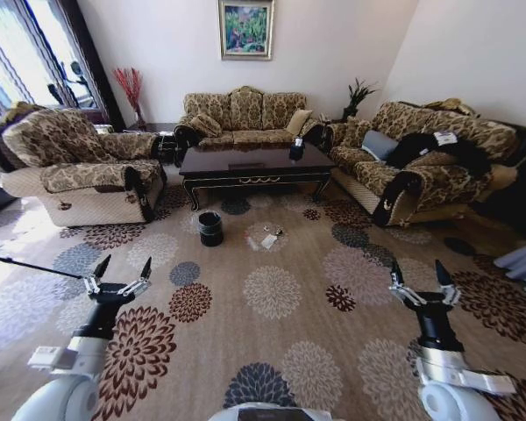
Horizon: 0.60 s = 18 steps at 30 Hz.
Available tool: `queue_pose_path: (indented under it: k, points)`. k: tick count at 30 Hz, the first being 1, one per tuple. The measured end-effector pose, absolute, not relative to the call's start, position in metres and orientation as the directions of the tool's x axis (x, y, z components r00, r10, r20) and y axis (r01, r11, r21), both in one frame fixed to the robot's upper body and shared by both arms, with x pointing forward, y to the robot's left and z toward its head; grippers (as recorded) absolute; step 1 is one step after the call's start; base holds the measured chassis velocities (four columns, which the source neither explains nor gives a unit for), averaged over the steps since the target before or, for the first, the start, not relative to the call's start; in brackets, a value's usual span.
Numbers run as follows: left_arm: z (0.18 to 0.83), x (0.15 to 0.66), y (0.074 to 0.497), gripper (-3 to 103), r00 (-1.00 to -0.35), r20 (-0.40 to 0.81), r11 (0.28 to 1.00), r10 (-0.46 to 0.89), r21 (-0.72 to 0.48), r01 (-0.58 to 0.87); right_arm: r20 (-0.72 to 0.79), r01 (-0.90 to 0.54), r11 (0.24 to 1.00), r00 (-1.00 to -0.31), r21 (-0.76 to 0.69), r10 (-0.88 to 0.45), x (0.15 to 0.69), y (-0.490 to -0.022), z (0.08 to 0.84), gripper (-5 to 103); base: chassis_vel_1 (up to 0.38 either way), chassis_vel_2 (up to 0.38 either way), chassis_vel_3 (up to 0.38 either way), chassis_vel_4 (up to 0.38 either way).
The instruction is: Move to the front of the table and pick up the trash from the floor, then place it into the trash bin.
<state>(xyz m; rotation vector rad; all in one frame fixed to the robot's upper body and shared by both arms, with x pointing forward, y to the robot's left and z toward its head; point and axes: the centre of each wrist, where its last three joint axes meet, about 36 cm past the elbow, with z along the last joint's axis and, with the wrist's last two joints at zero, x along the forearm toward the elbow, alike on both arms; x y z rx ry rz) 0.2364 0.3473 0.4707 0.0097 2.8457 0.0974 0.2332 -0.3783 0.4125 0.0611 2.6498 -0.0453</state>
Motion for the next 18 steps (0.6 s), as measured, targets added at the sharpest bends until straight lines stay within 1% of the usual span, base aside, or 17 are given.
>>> queue_pose_path:
  k: [1, 3, 4, 5, 11, 18]
  points:
    - [0.471, 0.236, 0.347, 100, -0.957, -0.29, 0.998, 0.017, 0.068, -0.003, -0.472, 0.051, 0.998, -0.881, -0.021, 0.035, 0.233, -0.378, 0.412, 100, 0.0, 0.0, 0.0, 0.0]
    - [0.454, 0.238, 0.354, 100, -0.941, -0.321, 0.991, -0.111, 0.032, -0.127, -0.479, 0.047, 0.999, -0.877, -0.024, 0.029, 0.233, -0.378, 0.41, 100, 0.0, 0.0, 0.0, 0.0]
    - [0.451, 0.238, 0.355, 100, -0.937, -0.325, 0.989, -0.13, 0.027, -0.147, -0.482, 0.045, 0.999, -0.876, -0.026, 0.027, 0.233, -0.378, 0.41, 100, 0.0, 0.0, 0.0, 0.0]
    - [0.447, 0.236, 0.356, 100, -0.925, -0.35, 0.988, -0.148, -0.003, -0.157, -0.49, 0.038, 0.999, -0.871, -0.03, 0.018, 0.235, -0.378, 0.41, 100, 0.0, 0.0, 0.0, 0.0]
    - [0.444, 0.234, 0.353, 100, -0.921, -0.368, 0.992, -0.129, -0.048, -0.12, -0.504, 0.026, 0.998, -0.864, -0.051, -0.003, 0.237, -0.378, 0.415, 100, 0.0, 0.0, 0.0, 0.0]
    - [0.456, 0.237, 0.343, 100, -0.918, -0.37, 0.99, -0.143, -0.067, -0.127, -0.507, 0.038, 0.994, -0.861, -0.102, -0.019, 0.234, -0.381, 0.428, 100, 0.0, 0.0, 0.0, 0.0]
